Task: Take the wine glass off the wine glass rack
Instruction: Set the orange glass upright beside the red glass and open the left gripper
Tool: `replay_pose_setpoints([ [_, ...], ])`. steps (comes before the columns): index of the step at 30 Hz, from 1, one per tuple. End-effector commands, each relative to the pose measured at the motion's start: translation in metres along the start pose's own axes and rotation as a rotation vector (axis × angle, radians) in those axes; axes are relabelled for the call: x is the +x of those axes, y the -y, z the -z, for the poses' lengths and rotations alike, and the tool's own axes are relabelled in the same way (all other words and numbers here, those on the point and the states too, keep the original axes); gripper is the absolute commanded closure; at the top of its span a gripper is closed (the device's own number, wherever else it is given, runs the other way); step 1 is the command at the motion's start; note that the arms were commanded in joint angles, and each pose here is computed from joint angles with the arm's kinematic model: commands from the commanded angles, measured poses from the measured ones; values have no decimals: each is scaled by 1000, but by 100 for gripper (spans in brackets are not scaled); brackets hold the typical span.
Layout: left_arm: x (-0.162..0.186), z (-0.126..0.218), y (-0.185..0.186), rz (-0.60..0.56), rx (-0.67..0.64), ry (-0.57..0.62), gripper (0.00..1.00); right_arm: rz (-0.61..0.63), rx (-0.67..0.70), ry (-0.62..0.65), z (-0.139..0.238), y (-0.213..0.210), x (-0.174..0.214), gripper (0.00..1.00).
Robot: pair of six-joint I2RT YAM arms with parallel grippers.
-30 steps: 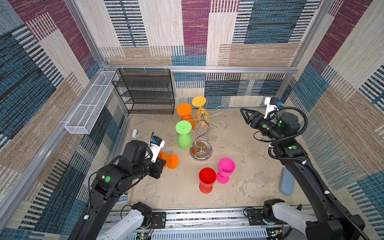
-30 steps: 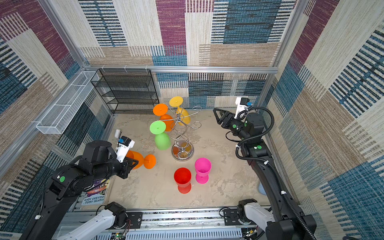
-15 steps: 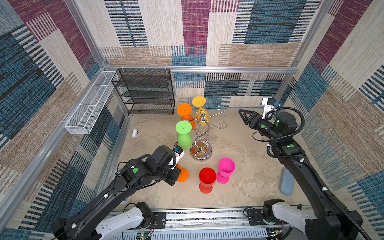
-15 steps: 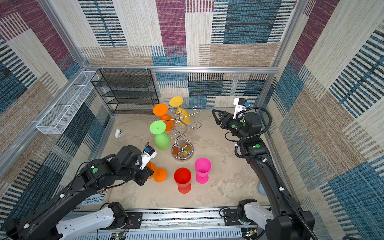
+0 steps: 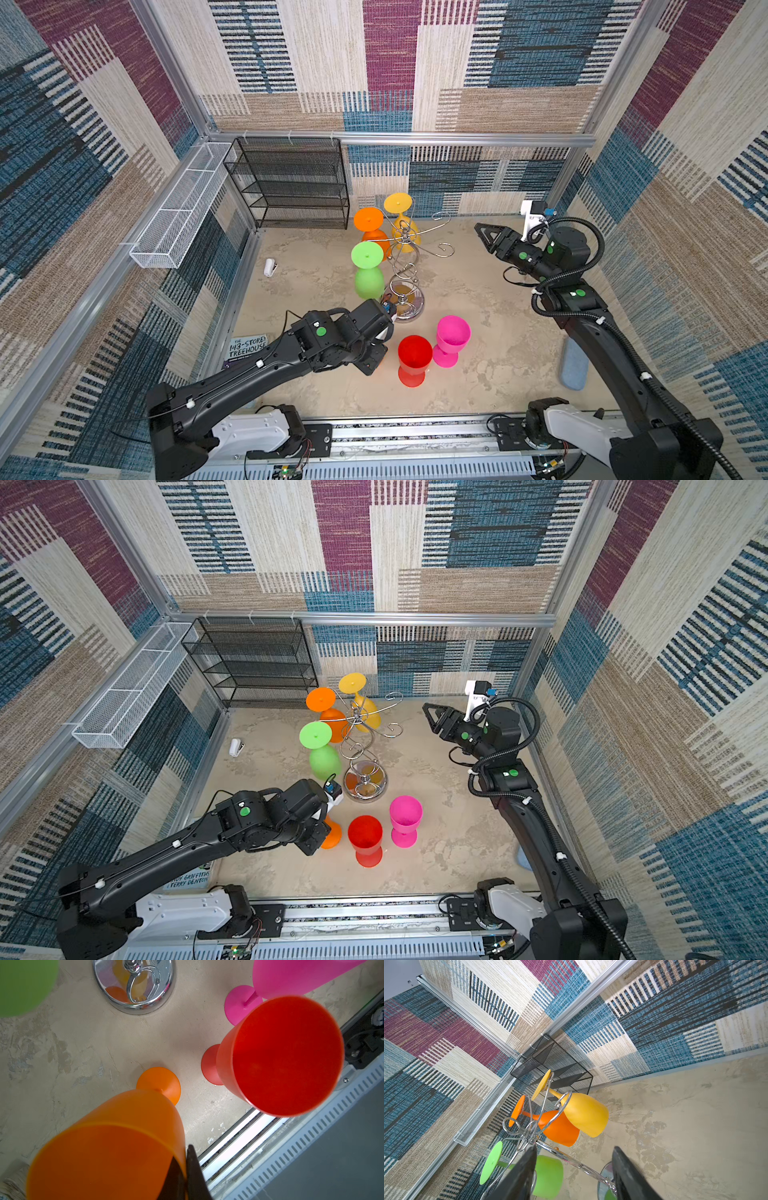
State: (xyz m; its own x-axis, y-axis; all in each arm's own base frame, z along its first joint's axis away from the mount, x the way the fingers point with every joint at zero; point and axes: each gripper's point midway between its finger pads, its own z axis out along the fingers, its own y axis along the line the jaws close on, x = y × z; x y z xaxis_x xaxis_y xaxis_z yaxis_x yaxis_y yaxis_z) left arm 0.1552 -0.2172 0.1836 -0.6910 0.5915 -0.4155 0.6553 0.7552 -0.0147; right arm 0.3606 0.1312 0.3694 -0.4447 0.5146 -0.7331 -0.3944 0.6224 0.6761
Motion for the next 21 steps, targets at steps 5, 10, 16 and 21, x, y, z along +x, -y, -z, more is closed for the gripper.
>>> replay_pose_setpoints([
  [5, -5, -14, 5, -7, -48, -33, 100, 16, -9, -2, 1, 0, 2, 40],
  [10, -4, -24, 15, -24, -45, -70, 100, 13, -10, -3, 1, 1, 3, 40],
  [16, -3, -29, 18, -43, -44, -91, 99, 13, -9, -2, 1, 2, 3, 40],
  [21, -2, -30, 20, -47, -37, -95, 93, 10, -8, -3, 2, 3, 3, 40],
])
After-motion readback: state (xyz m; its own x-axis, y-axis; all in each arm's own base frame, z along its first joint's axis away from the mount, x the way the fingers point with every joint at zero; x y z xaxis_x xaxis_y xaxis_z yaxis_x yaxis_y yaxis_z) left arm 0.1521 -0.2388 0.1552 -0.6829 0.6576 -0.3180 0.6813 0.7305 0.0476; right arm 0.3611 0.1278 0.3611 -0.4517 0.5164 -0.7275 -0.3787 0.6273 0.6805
